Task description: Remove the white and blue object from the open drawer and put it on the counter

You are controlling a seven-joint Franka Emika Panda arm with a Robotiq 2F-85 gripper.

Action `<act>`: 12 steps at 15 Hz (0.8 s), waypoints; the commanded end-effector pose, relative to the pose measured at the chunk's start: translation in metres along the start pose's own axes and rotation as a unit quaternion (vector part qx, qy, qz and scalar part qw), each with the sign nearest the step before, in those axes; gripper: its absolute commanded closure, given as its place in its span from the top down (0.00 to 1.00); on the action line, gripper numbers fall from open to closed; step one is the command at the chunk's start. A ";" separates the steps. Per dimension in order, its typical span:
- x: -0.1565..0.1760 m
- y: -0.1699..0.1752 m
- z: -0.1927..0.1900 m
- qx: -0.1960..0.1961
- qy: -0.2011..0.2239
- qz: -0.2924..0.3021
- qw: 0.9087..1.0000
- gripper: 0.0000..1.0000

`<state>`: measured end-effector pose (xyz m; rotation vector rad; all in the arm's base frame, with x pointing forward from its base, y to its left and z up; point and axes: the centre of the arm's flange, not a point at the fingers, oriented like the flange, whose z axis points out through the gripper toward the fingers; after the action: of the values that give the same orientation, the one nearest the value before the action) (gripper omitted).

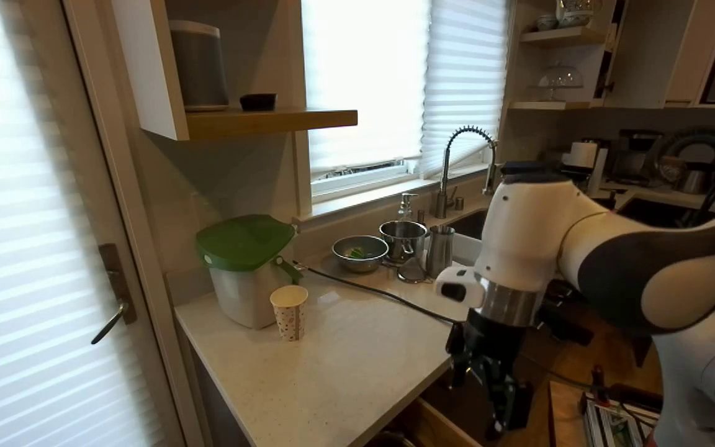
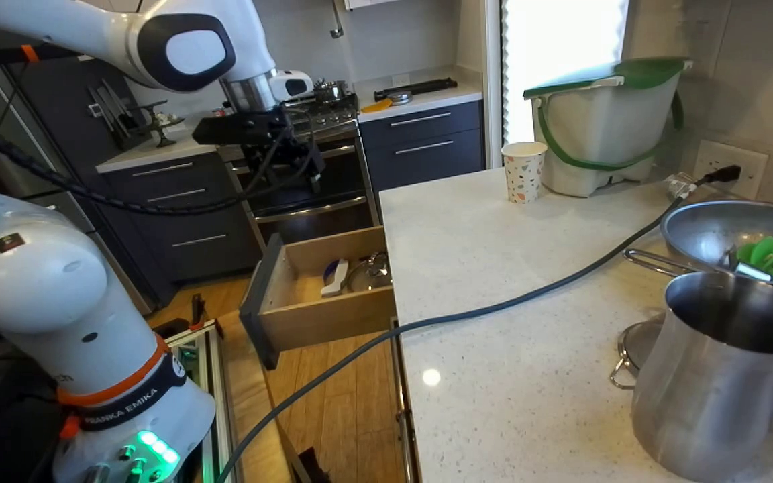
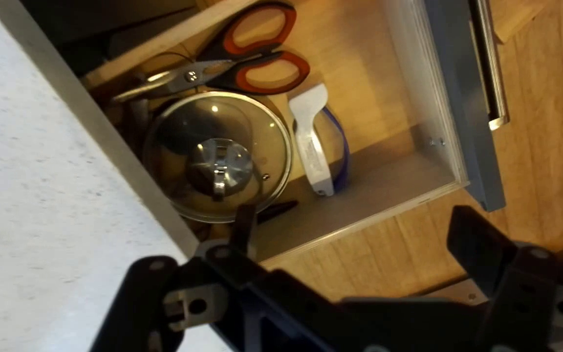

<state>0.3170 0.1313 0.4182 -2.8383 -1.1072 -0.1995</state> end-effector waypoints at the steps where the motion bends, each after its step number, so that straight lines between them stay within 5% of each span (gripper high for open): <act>1: 0.043 -0.008 0.069 0.029 -0.048 -0.085 0.995 1.00; 6: 0.057 -0.007 0.141 0.063 -0.111 -0.182 0.975 1.00; 7: 0.038 -0.017 0.114 0.047 -0.097 -0.156 0.982 1.00; 11: 0.048 -0.012 0.140 0.061 -0.116 -0.175 0.976 1.00; 12: 0.048 -0.012 0.147 0.034 -0.131 -0.159 0.978 1.00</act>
<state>0.3577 0.1908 0.2887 -2.5868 -1.6060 0.1759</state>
